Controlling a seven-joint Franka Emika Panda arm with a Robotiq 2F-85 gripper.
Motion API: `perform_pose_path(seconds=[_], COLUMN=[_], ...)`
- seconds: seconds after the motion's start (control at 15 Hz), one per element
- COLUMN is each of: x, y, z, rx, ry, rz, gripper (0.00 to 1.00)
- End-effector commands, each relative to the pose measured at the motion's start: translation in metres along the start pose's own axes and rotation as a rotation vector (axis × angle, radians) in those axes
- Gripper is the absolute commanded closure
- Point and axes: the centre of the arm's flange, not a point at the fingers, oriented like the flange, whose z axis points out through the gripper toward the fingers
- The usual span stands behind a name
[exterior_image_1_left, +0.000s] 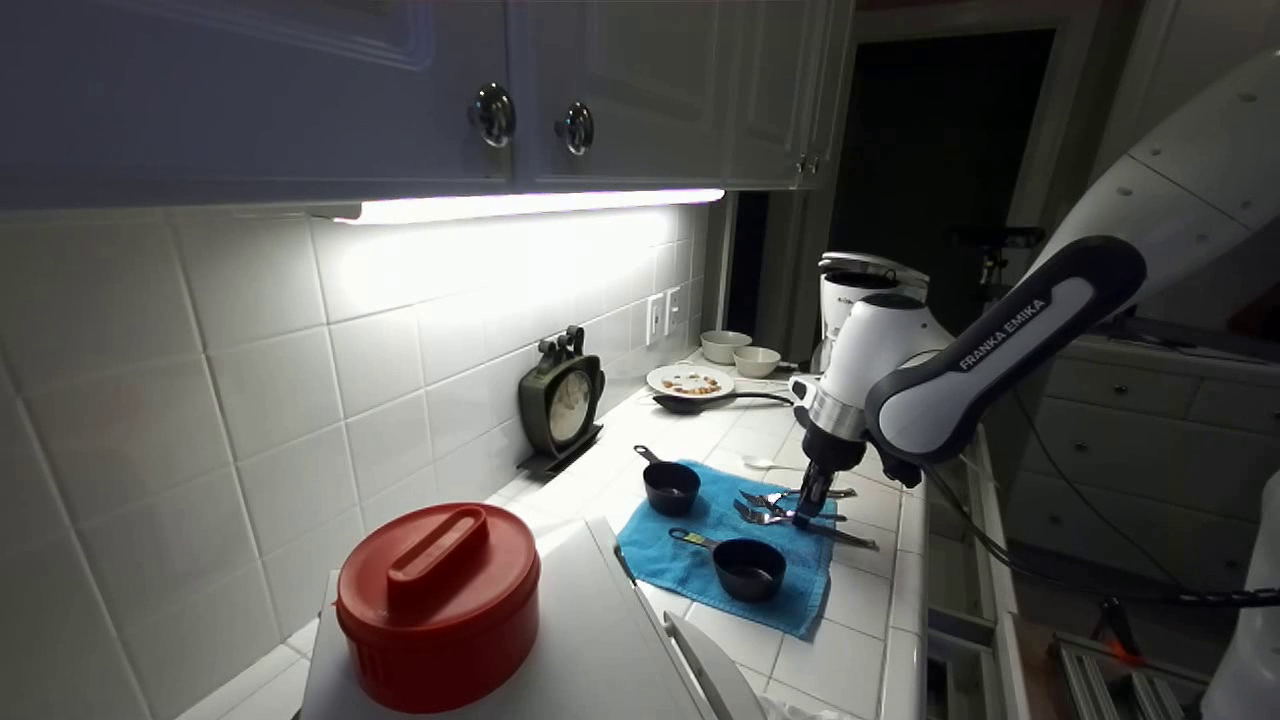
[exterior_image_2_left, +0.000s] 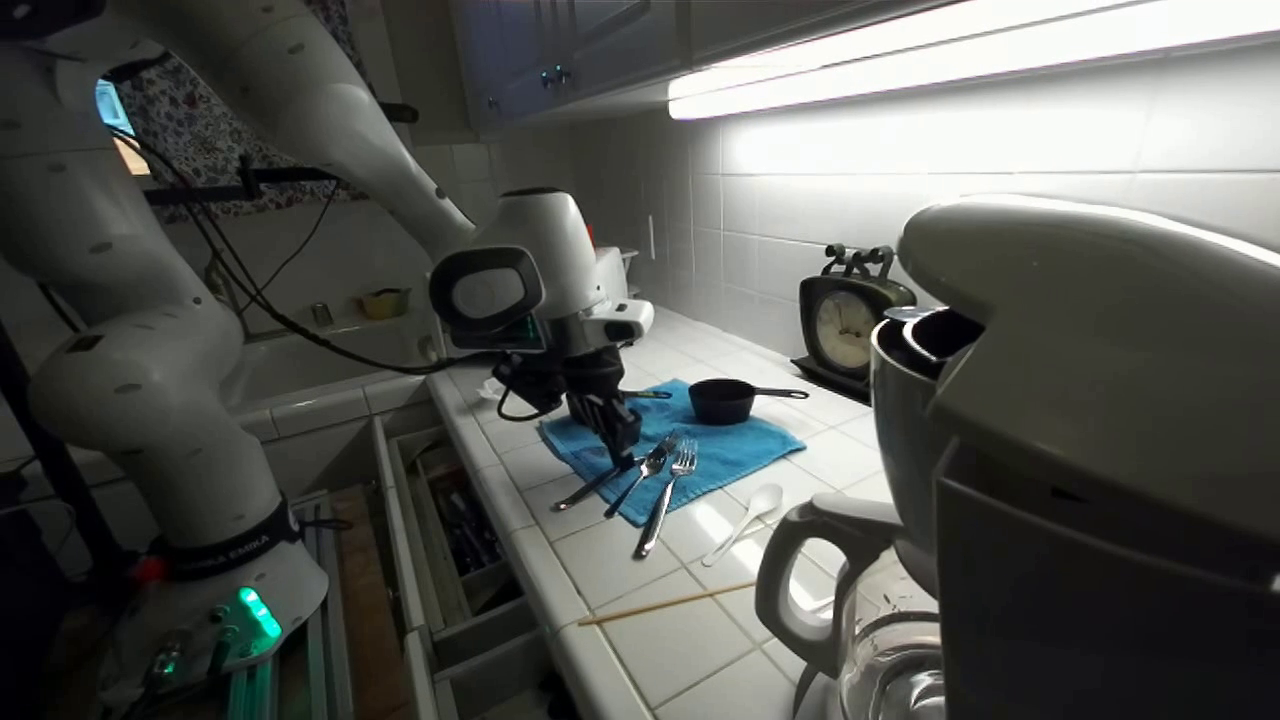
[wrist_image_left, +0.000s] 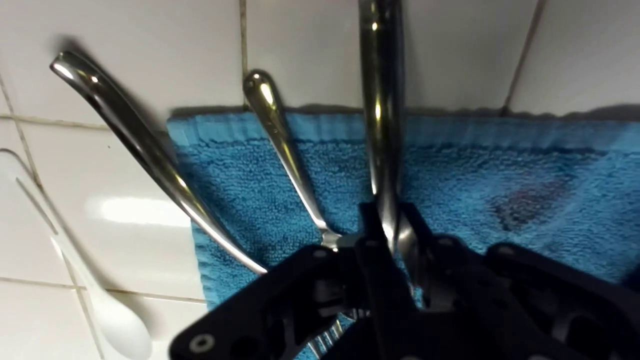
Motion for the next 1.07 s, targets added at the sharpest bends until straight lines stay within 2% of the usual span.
perform_pose_path(seconds=[0.0,0.4,0.93,1.0], x=[0.004,0.007,0.021,0.022], y=[0.001,-0.001,-0.023,-0.024], z=[0.006,0.003,-0.003,-0.003], rx=[0.017,0.037,0.073,0.074], ry=[0.015,0.03,0.056,0.055], rz=[-0.018,-0.032,-0.103,-0.101], gripper=[0.92,0.92,0.92,0.63])
